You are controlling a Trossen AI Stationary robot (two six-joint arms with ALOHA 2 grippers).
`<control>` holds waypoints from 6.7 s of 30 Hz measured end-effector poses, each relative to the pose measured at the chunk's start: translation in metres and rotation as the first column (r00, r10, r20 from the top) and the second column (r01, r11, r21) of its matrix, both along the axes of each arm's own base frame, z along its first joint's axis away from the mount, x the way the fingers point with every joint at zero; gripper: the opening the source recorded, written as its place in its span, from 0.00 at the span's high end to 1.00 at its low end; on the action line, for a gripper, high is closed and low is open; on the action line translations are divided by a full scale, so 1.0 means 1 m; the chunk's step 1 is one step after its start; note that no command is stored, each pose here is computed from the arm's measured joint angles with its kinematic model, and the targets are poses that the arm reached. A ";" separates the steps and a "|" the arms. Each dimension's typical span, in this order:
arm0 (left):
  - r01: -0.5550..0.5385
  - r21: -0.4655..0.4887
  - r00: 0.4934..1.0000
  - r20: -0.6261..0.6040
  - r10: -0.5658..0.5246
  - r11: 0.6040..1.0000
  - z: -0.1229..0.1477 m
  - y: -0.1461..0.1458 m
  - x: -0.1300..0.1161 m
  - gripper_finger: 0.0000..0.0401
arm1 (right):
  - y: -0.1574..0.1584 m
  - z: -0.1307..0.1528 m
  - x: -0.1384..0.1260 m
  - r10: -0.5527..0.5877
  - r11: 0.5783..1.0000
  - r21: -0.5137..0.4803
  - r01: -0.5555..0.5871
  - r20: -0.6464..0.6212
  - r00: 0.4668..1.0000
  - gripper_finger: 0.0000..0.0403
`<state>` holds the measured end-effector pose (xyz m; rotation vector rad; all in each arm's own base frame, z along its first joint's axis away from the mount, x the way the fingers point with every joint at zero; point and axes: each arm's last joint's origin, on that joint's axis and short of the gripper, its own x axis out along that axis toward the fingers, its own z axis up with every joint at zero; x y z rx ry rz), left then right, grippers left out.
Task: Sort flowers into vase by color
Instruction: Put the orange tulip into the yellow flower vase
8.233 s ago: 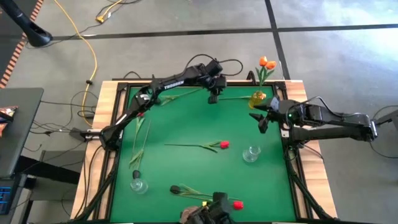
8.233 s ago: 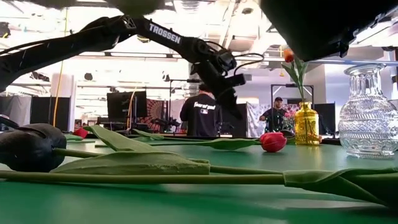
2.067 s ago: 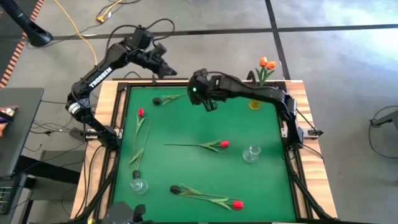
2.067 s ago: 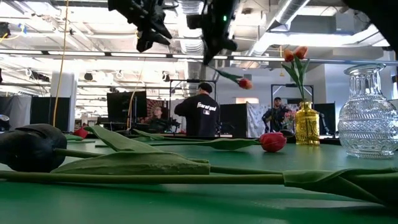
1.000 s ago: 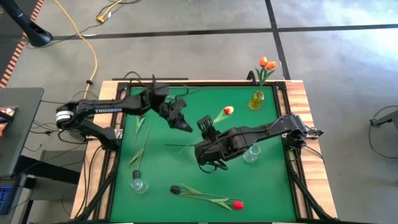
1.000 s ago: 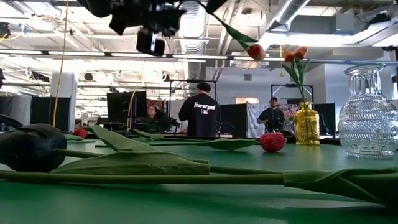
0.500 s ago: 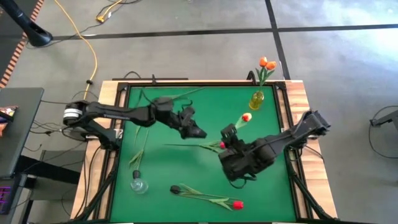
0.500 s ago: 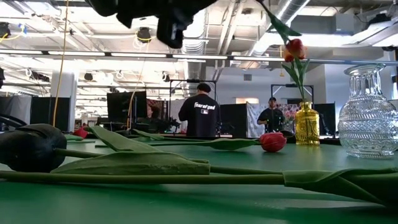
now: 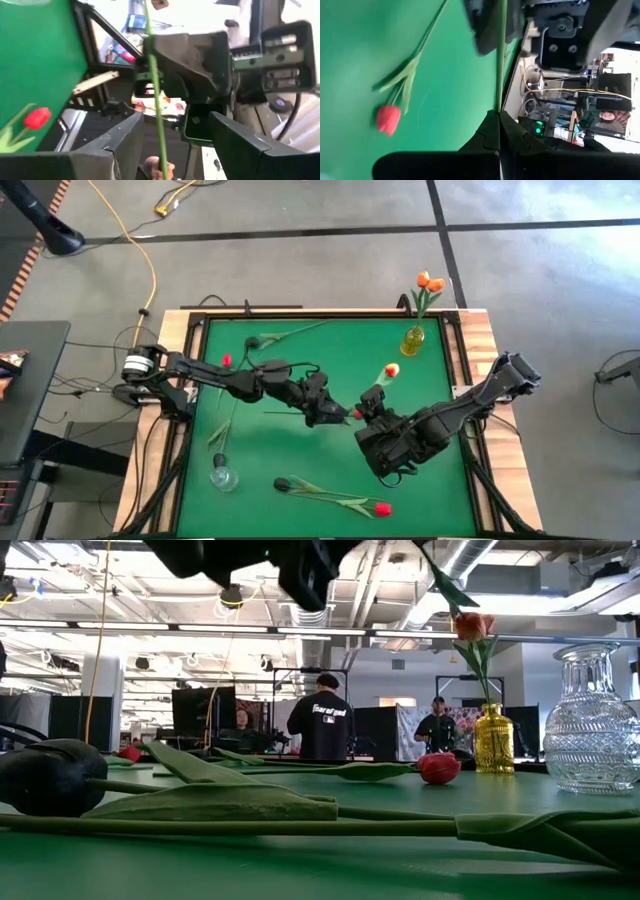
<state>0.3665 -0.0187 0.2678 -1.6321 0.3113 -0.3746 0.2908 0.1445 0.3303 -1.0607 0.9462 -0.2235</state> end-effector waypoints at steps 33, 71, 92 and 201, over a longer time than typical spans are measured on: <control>0.057 0.064 0.998 0.013 -0.058 0.996 0.005 0.015 0.002 0.87 | 0.004 0.009 0.014 0.063 0.998 -0.013 -0.062 0.095 0.994 0.96; 0.017 0.176 0.999 0.033 -0.023 0.984 0.002 0.049 0.000 1.00 | -0.002 0.009 0.017 0.139 0.981 -0.131 -0.141 -0.022 0.990 0.80; -0.304 0.452 0.952 0.128 0.277 0.839 -0.001 0.109 -0.008 1.00 | -0.015 0.039 -0.033 -0.219 0.936 0.327 0.131 0.247 0.944 0.43; -0.016 0.988 0.961 -0.027 0.274 0.154 0.074 0.139 -0.019 0.51 | -0.166 -0.012 -0.202 -0.726 0.673 0.726 0.140 0.685 -0.061 0.94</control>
